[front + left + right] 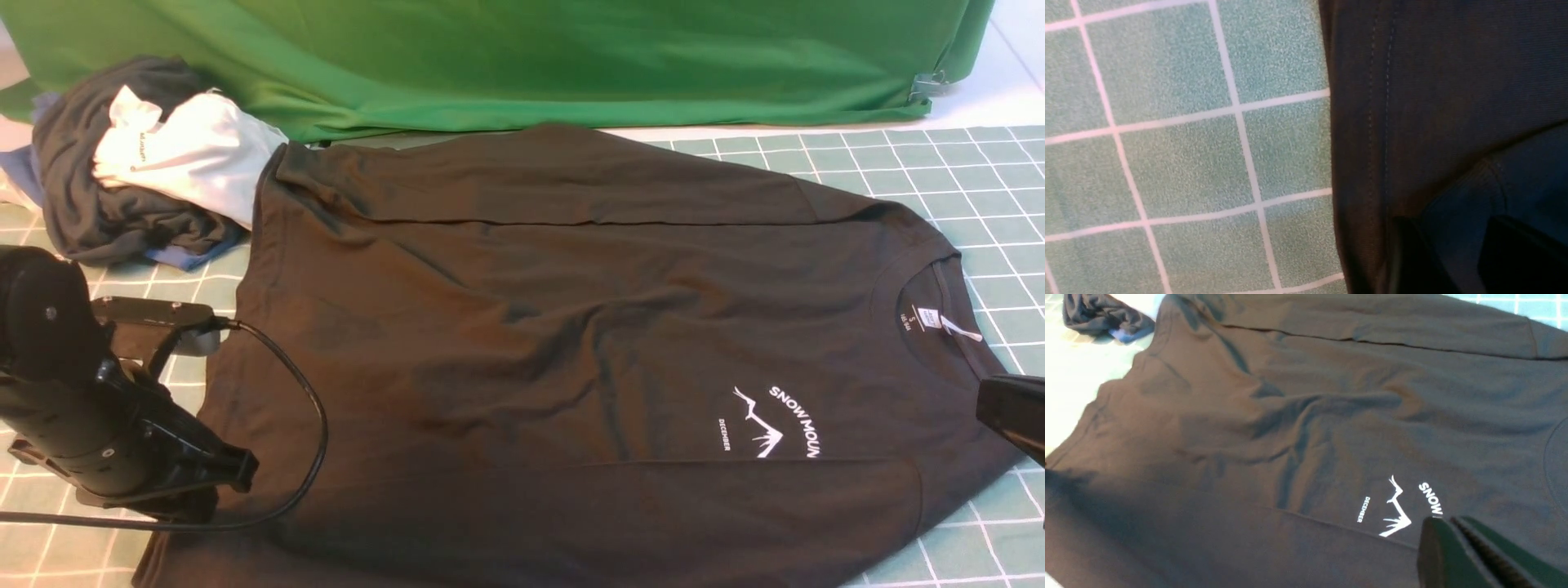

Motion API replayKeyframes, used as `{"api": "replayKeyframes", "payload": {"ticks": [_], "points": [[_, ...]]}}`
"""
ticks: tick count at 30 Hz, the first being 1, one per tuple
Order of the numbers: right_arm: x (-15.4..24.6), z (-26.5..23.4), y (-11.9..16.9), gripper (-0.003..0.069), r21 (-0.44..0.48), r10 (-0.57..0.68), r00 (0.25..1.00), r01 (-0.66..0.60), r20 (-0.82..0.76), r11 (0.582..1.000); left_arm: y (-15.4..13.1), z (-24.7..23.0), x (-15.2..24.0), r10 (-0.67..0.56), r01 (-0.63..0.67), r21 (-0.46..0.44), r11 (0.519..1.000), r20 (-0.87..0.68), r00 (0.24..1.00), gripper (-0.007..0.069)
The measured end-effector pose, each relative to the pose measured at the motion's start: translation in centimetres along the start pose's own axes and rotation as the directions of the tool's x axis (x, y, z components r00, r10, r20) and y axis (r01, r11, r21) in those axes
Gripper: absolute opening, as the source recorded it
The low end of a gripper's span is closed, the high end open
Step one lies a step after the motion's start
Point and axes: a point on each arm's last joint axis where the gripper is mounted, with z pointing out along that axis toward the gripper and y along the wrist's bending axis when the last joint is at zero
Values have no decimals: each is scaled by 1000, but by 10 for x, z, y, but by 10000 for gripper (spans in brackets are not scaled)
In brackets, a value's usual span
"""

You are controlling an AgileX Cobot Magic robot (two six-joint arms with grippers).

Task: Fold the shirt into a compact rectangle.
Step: 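Grasp the left edge of the dark T-shirt lying flat on the table, then fold the left side of the black T-shirt inward over its body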

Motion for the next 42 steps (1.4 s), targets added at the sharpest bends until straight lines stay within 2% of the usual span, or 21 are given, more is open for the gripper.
{"api": "replayKeyframes", "payload": {"ticks": [4, 10, 13, 18, 21, 25, 36, 42], "points": [[0, 0, 0, 29, -1, 3, 1000, -3, 5, 1000, 0, 3, 1, 4, -4, -6, 1000, 17, 1000, 300], [-1, 0, 0, 33, -1, 3, 1000, -3, 6, 1000, 0, 4, 0, 0, 0, -4, 1000, 38, 999, 272], [-1, 0, 0, 37, -1, 4, 1000, -4, 6, 1000, 0, 6, 1, -2, 2, -1, 1000, 18, 1000, 205], [-1, 0, 0, 38, -1, 5, 1000, -5, 6, 1000, 0, 17, 3, -2, 3, 5, 1000, -61, 998, 141], [-1, 0, 0, 38, -2, 6, 1000, -6, 6, 1000, -1, 16, 1, -9, 10, 13, 1000, -57, 998, 64], [-1, 0, 0, 41, -1, 5, 1000, -5, 6, 1000, -2, -2, -4, -1, 1, 21, 1000, -1, 1000, 17], [-6, 0, 0, 50, 1, 2, 998, -2, 65, 1000, -4, -54, -1, 7, -10, 16, 1000, 175, 984, 13], [-15, -1, 1, 50, 1, -4, 995, 3, 99, 1000, -4, -101, -24, 22, -29, 19, 999, 310, 950, 13]]}}
